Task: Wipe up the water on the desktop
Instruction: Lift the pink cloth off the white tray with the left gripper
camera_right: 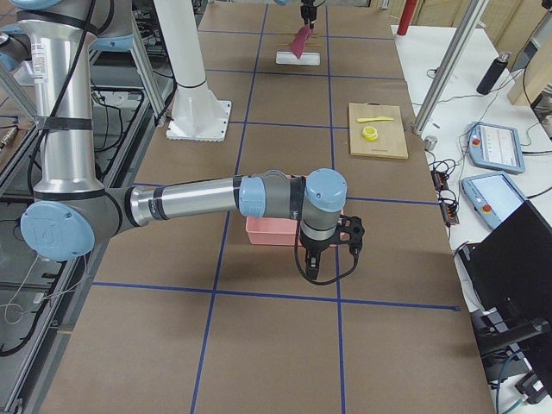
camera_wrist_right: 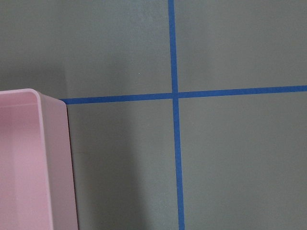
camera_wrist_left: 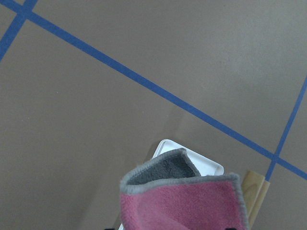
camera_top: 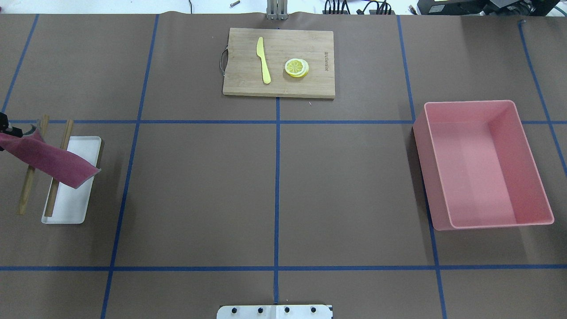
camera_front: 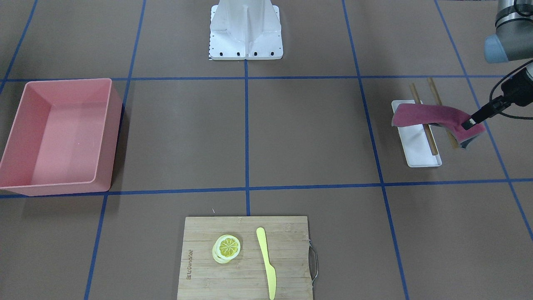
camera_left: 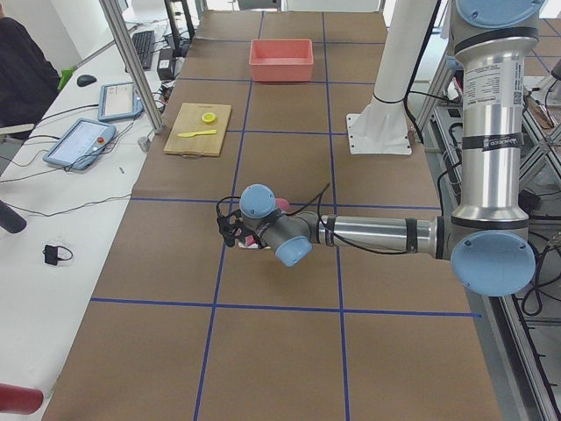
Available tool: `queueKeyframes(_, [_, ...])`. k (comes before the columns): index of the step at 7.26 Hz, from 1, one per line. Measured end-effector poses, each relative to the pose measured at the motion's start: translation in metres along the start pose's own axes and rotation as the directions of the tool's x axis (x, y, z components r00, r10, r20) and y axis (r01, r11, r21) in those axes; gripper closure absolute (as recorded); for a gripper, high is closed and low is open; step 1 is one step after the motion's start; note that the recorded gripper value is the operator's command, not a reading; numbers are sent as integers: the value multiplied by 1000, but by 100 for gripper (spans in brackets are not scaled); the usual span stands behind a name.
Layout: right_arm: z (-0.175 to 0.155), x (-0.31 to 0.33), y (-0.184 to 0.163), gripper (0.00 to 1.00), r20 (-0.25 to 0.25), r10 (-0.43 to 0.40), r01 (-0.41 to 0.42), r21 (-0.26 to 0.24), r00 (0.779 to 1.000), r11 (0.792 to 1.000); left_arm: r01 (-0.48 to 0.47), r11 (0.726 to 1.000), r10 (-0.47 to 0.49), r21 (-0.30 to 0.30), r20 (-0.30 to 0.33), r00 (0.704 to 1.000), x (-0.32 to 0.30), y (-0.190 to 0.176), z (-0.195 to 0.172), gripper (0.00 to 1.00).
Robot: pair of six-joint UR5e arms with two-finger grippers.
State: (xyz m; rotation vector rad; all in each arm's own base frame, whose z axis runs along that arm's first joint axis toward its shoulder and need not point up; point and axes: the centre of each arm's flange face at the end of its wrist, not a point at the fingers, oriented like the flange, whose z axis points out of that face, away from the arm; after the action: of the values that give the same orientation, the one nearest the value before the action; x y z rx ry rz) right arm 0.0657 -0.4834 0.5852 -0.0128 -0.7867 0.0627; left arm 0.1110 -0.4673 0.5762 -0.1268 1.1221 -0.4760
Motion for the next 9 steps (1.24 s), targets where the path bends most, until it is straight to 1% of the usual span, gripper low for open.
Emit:
queueKeyframes(1, [0,-1,0,0,5,0,0,0,1000,1000,-1,1000,1,-2,0,1000,-1,0,0,100])
queueKeyframes(2, [0,-1,0,0,9,0,0,0,1000,1000,-5,1000,5,-17,-8,1000,0,2,-2,100])
queueKeyframes(3, [-1,-2,-1,0,11,-2,2,2,1000,1000,-2,999,1,-44,-29,1000,1,3,-10,100])
queueKeyframes(4, [-2,-5,-3,0,14,-6,6,3,1000,1000,11,998,-16,-66,-65,998,4,-1,-29,100])
queueKeyframes(6, [-1,-16,-8,0,30,-34,34,11,999,999,49,995,-62,-91,-156,986,21,-18,-90,100])
queueKeyframes(8, [-4,-34,-21,0,36,-77,76,33,996,997,115,988,-133,-100,-203,970,77,-18,-139,100])
queueKeyframes(9, [-5,-46,-28,0,36,-116,114,51,993,992,165,980,-185,-108,-219,958,114,-17,-155,100])
